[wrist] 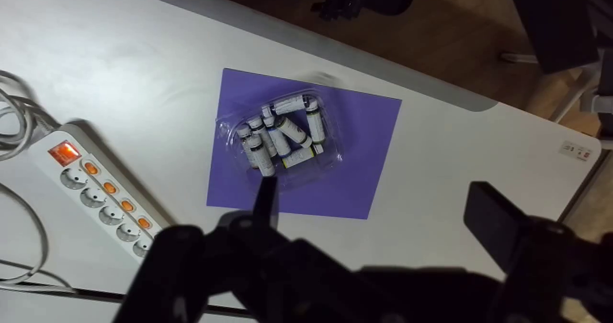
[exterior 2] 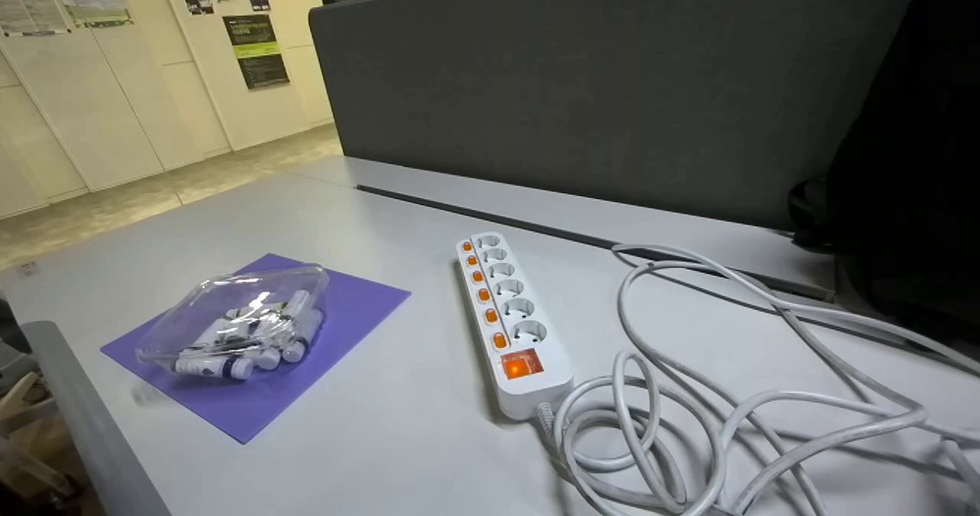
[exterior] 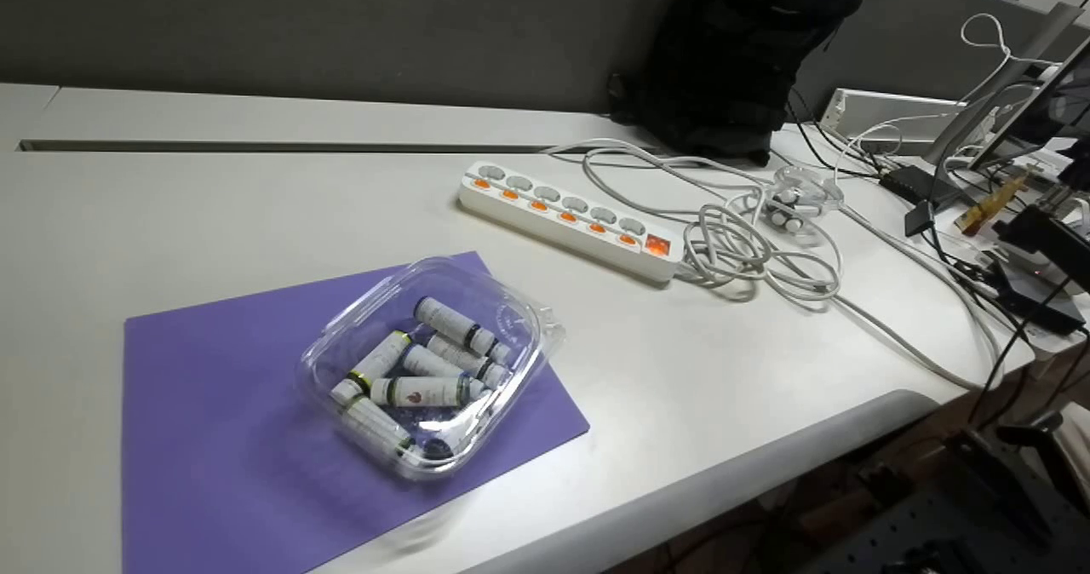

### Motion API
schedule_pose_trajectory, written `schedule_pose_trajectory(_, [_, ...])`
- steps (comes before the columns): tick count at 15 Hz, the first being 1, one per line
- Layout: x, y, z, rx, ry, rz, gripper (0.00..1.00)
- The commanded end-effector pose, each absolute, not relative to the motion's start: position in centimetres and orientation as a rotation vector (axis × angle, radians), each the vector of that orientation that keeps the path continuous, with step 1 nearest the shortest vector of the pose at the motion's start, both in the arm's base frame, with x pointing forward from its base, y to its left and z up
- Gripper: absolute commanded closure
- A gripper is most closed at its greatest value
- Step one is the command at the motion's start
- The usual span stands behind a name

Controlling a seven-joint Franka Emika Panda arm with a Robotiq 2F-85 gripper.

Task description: Turn on the third switch from the left on the adapter

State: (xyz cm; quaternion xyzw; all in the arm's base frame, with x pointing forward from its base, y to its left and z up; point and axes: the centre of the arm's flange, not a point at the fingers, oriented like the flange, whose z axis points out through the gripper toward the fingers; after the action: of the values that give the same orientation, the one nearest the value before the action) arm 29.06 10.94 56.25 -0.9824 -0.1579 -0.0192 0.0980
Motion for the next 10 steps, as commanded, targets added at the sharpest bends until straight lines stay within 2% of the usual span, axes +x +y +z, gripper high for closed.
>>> schedule_pose_trajectory(1, [29.1, 10.9, 56.2, -2.908, -0.467, -0.057, 0.0])
schedule_pose_trajectory(4, [29.1, 10.9, 56.2, -2.907, -0.467, -0.057, 0.0])
schedule_pose_trajectory(6, [29.8, 11.5, 56.3, -2.917, -0.466, -0.158, 0.0])
schedule_pose_trajectory(10, [36.3, 10.8, 56.2, -2.92, -0.307, -0.399, 0.0])
